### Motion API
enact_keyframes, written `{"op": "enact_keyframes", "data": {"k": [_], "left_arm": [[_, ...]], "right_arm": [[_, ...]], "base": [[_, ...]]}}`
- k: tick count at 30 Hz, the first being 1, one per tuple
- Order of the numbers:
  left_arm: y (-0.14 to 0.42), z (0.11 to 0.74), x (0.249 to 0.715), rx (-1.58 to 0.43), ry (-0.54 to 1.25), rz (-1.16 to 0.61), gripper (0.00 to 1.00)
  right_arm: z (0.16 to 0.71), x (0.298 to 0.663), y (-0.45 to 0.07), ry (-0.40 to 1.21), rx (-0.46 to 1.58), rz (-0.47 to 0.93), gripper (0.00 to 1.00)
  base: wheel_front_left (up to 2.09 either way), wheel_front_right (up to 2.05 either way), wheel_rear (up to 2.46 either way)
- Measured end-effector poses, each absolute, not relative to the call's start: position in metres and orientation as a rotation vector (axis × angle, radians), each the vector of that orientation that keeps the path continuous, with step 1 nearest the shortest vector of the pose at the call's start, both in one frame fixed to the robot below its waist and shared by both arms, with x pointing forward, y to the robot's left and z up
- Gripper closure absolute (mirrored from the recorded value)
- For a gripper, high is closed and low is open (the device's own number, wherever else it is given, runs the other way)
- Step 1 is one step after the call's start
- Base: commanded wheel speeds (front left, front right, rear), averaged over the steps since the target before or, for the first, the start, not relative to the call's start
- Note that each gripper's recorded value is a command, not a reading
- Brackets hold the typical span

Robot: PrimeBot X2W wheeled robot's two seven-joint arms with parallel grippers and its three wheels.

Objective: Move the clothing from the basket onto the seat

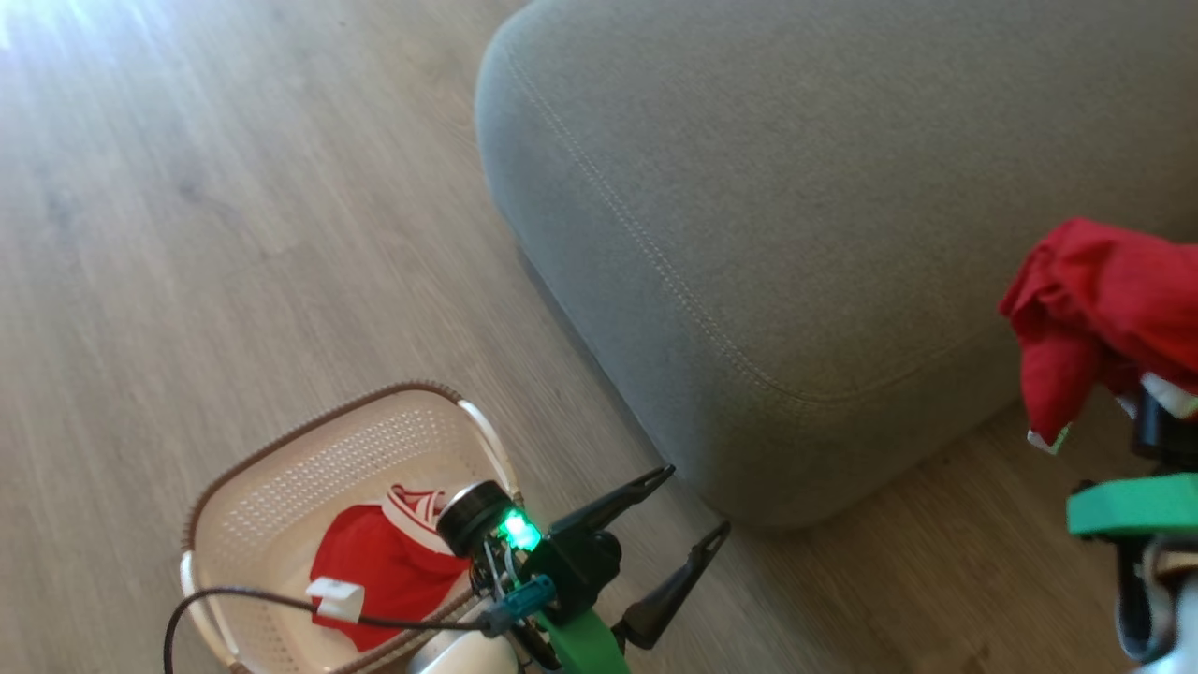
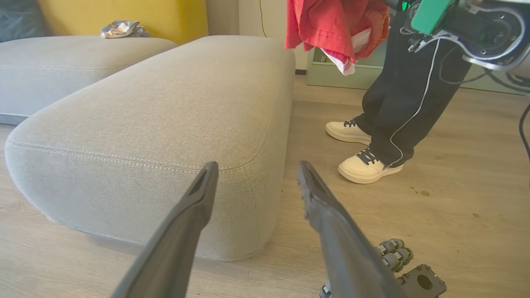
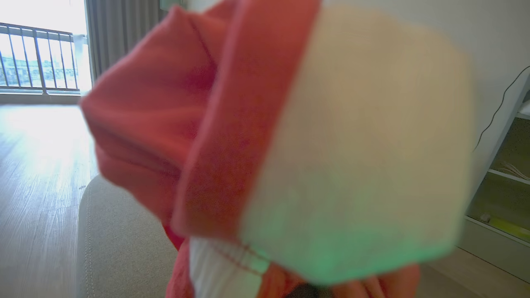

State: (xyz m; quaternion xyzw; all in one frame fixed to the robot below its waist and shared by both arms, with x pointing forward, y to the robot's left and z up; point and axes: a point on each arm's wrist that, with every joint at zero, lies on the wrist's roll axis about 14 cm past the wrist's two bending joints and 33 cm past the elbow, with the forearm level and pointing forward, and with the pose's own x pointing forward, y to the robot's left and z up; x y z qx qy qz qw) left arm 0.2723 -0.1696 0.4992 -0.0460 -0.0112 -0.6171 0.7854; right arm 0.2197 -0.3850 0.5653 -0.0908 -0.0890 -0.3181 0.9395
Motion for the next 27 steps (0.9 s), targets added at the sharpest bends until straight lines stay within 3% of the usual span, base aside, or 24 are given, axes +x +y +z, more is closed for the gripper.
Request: {"op": "enact_keyframes", "data": {"k": [10, 27], "left_arm": [[-0.192, 0.496, 0.255, -0.136, -0.004, -1.470, 0.00], [-0.180, 0.489, 0.263, -0.122, 0.015, -1.435, 0.00]], "right_arm": [[0.561, 0.172, -0.410, -0.144, -0.190, -0.801, 1.00], [0.565, 0.182, -0.399, -0.159, -0.193, -0.755, 1.00]], "base": [[0.00, 0.00, 0.00], [0.00, 0.00, 0.00]]}}
